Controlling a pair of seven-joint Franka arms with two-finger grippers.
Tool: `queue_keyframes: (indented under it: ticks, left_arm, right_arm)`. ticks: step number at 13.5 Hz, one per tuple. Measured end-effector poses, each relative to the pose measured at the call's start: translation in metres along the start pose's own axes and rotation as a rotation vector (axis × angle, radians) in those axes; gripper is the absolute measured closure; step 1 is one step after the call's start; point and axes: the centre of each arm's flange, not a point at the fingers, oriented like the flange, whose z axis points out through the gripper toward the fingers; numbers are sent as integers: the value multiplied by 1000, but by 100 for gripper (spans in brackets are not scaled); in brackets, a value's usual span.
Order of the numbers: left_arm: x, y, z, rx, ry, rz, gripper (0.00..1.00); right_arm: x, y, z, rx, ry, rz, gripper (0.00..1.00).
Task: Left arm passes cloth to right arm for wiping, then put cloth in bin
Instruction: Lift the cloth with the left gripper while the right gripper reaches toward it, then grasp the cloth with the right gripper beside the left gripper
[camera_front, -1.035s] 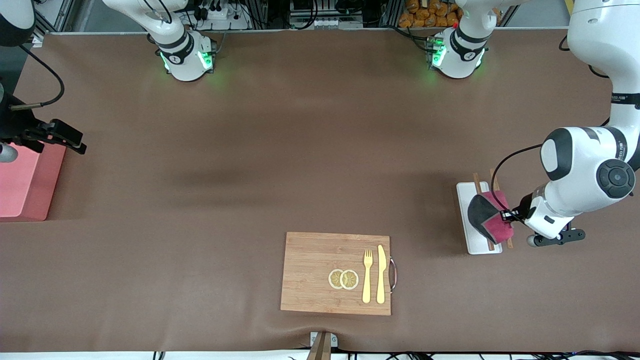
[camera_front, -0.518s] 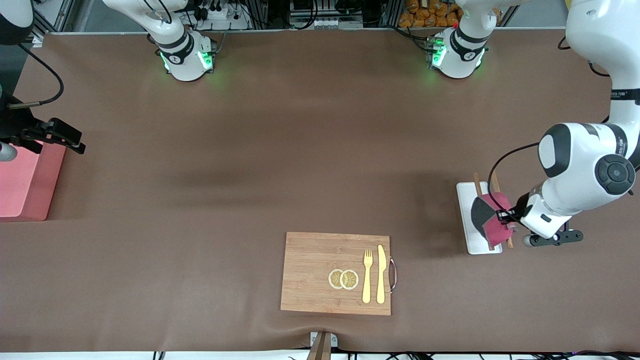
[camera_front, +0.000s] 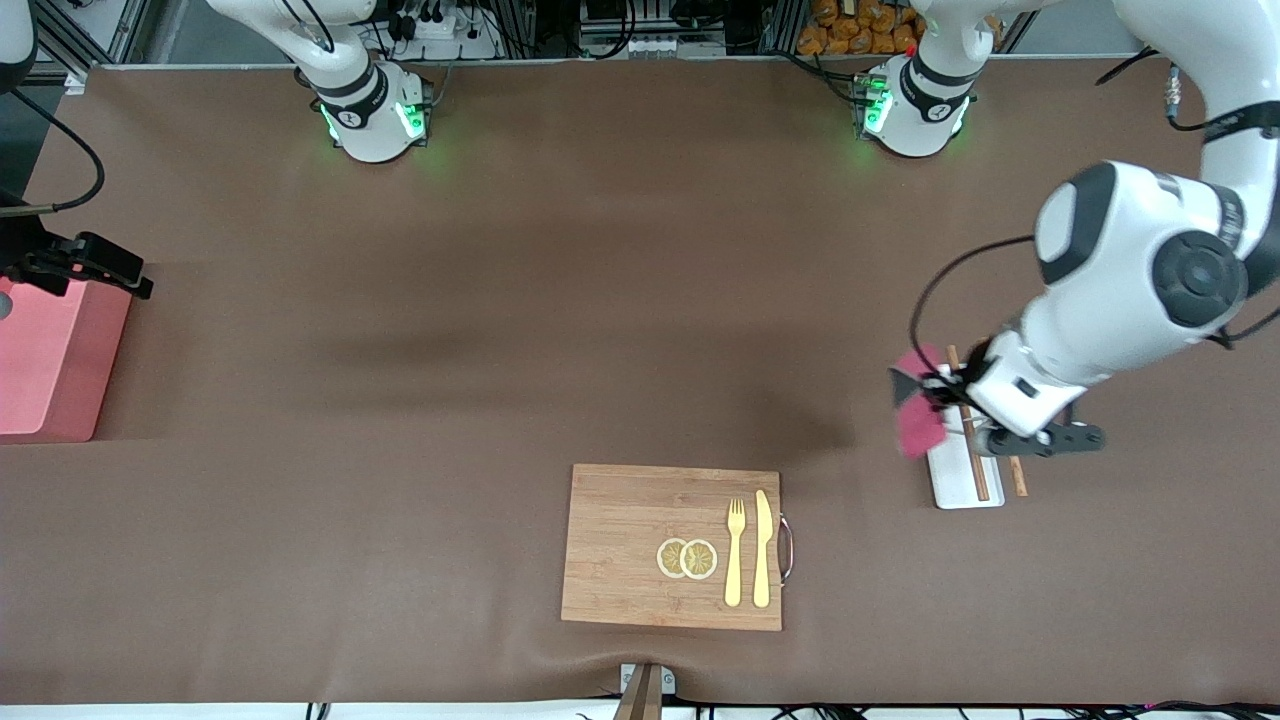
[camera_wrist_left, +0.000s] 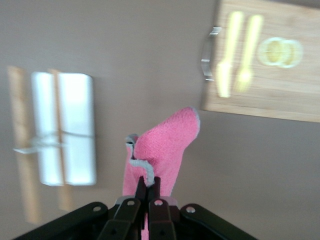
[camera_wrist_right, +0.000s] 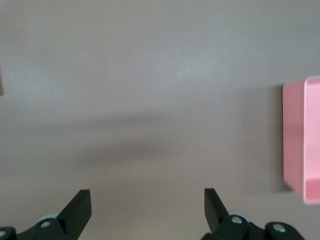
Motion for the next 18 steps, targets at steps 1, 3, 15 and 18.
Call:
queue_keyframes:
  ticks: [1,3,15,18]
  left_arm:
    - [-15,37,-1,-21,-6,-37,97]
    - [-47,111,-4,-59,-12,-115,97]
    - [-145,340,24,-508,2,-552,97]
    - [-158,365,49,-610,-21,-614,97]
  right_arm:
    - [-3,-4,2,1,-23,62,0]
    - [-10,-19,7,22,-86,205,0]
    - [-8,-168,116,70,-539,830,0]
    - [3,-181,144,137,-715,968,0]
